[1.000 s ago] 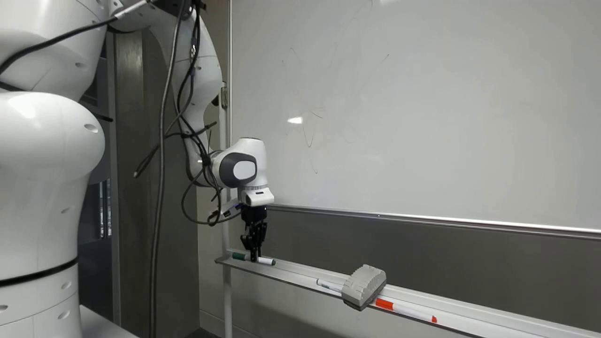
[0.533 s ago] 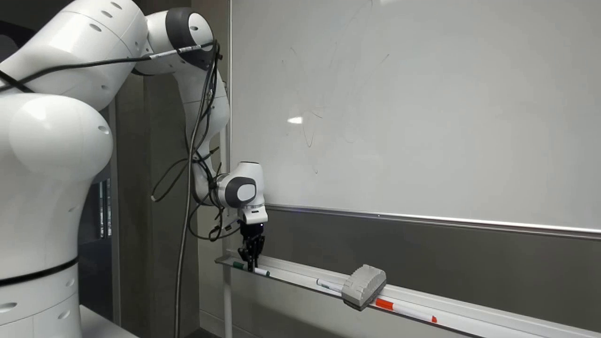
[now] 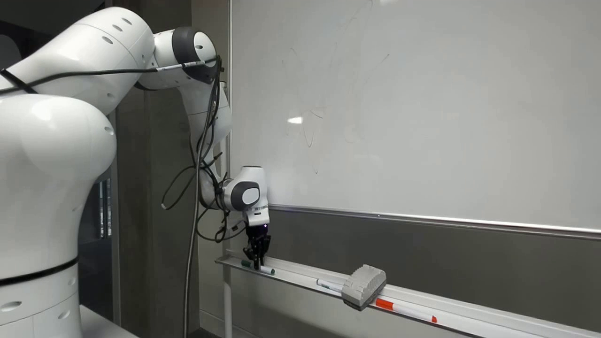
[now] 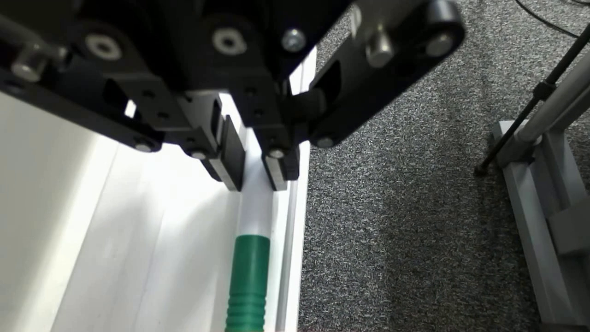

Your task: Move the left marker to the left

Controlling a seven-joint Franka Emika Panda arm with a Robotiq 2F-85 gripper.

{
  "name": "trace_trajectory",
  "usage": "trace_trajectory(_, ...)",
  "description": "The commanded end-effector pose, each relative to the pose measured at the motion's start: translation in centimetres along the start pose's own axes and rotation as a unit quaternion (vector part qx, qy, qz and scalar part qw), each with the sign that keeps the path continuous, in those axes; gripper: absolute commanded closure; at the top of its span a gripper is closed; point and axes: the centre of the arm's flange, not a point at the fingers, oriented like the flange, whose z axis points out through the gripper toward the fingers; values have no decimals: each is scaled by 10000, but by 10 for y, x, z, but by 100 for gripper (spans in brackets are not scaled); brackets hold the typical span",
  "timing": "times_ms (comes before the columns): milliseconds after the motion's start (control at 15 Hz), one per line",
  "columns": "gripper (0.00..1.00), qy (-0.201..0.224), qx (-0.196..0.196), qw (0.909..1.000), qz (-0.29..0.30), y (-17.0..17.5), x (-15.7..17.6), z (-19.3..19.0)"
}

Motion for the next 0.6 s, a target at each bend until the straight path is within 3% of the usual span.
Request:
trace_trajectory(0, 87, 143, 112, 9996, 214, -10, -5, 7)
trace_trajectory(67, 56, 164, 92, 9995, 243, -10, -6, 9)
trace_trajectory(133, 55, 185, 99, 9994, 263, -10, -6, 10)
trace_trajectory(533, 10, 245, 110, 9993, 267, -10, 1, 2)
